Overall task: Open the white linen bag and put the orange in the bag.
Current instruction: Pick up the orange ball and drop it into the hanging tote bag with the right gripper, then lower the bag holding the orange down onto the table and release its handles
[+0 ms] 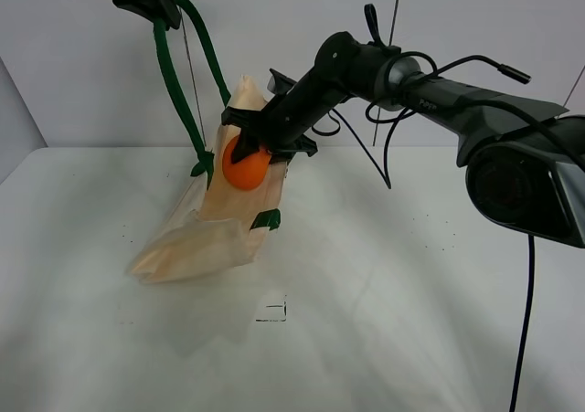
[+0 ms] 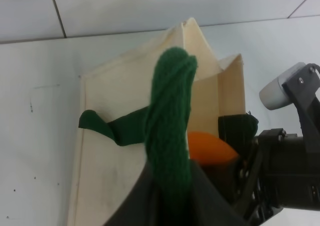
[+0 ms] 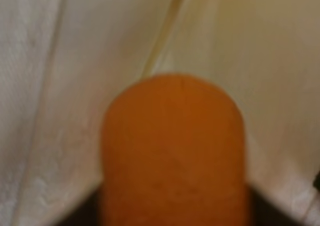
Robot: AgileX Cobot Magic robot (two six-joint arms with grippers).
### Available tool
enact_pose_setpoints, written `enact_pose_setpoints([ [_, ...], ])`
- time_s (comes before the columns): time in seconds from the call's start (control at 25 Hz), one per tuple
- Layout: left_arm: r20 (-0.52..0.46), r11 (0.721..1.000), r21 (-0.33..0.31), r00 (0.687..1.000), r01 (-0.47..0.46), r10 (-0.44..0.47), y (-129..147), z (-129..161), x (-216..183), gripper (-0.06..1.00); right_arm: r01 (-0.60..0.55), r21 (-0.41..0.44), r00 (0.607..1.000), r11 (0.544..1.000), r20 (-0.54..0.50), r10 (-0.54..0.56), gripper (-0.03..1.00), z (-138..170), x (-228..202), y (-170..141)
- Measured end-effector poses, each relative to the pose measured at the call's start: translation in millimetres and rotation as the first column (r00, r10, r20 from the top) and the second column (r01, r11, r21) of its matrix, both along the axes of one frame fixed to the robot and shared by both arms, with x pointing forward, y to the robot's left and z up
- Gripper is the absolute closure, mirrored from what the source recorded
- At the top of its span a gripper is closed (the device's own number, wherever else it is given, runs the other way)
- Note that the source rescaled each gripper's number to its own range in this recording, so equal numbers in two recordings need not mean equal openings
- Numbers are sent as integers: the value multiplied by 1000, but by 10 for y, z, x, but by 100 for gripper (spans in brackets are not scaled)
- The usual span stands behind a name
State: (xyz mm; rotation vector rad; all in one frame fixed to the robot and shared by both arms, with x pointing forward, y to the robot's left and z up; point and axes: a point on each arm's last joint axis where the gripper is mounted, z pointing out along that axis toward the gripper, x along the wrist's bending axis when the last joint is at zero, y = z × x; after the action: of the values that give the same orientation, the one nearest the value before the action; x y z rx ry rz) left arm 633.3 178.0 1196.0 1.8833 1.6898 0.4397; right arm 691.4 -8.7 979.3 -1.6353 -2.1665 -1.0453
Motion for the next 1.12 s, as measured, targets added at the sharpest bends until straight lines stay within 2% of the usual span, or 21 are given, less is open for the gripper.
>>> enact_pose_setpoints([
  [0.04, 0, 1000, 0, 1000, 0, 0, 0, 0, 0, 94, -6, -3, 1000, 1000, 6, 6, 21, 0, 0, 0],
  [0.08, 0, 1000, 0, 1000, 0, 0, 0, 0, 0, 94, -14, -6, 1000, 1000, 13, 14, 12, -1, 0, -1],
  [0.16, 0, 1000, 0, 1000, 0, 0, 0, 0, 0, 94, -28, -20, 999, 999, 32, 29, 2, 6, 1, -9],
  [0.24, 0, 1000, 0, 1000, 0, 0, 0, 0, 0, 94, -46, -61, 998, 997, 46, 49, -1, 39, -5, -34],
  [0.36, 0, 1000, 0, 1000, 0, 0, 0, 0, 0, 94, -63, -207, 996, 976, 50, 75, -3, 129, -26, -145],
  [0.48, 0, 1000, 0, 1000, 0, 0, 0, 0, 0, 94, -42, -390, 995, 920, 69, 74, -3, 250, -16, -309],
  [0.56, 0, 1000, 0, 1000, 0, 0, 0, 0, 0, 94, -5, -469, 993, 883, 101, 60, -3, 288, 20, -406],
  [0.8, 0, 1000, 0, 1000, 0, 0, 0, 0, 0, 94, 87, -530, 993, 843, 119, -28, -3, 268, 229, -844],
  [1.12, 0, 1000, 0, 1000, 0, 0, 0, 0, 0, 94, 264, -573, 964, 776, 143, -223, -3, 268, 567, -1936],
])
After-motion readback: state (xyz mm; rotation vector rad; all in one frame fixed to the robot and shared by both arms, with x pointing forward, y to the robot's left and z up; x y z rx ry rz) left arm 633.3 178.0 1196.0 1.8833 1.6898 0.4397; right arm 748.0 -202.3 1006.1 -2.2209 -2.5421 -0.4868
